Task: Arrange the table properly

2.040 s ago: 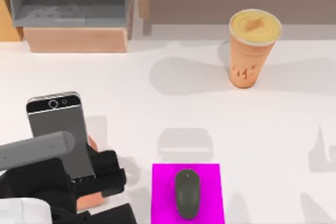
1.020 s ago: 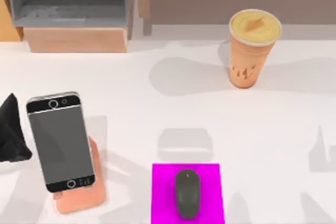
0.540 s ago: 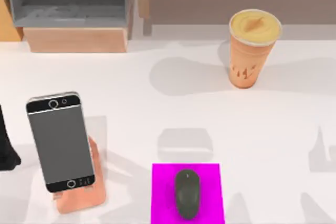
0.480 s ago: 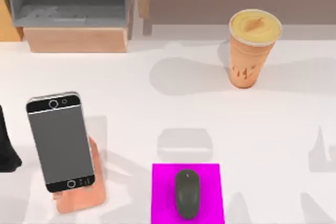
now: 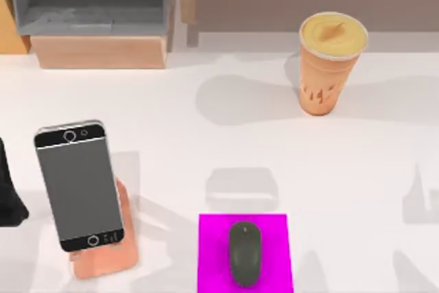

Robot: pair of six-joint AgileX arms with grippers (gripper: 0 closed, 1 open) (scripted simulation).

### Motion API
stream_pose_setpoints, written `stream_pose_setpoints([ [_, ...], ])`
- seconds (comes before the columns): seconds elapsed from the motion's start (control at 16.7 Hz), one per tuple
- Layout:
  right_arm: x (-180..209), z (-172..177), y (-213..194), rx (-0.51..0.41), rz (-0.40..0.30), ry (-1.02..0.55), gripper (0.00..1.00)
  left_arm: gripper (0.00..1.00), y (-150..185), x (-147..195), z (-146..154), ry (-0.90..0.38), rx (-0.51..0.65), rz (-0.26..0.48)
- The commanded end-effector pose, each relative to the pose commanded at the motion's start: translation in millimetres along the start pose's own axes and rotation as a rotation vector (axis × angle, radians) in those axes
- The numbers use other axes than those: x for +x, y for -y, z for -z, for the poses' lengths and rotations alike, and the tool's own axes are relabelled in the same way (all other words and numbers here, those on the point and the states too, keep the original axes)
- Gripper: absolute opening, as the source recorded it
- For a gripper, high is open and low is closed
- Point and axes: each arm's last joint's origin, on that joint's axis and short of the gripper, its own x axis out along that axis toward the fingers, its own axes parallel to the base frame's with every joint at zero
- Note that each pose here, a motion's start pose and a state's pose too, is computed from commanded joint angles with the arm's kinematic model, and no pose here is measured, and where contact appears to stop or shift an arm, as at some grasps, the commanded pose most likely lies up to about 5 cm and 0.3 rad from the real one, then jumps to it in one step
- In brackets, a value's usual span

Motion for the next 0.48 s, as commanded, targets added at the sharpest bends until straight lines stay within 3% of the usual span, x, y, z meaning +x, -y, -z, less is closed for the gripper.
stream_pose_setpoints([
  [0.48, 31.2, -14.2, -21.7, 0.061, -0.016, -0.102, 1.0, 1.0, 0.0, 0.0, 0.0, 0.0, 0.0, 0.0],
])
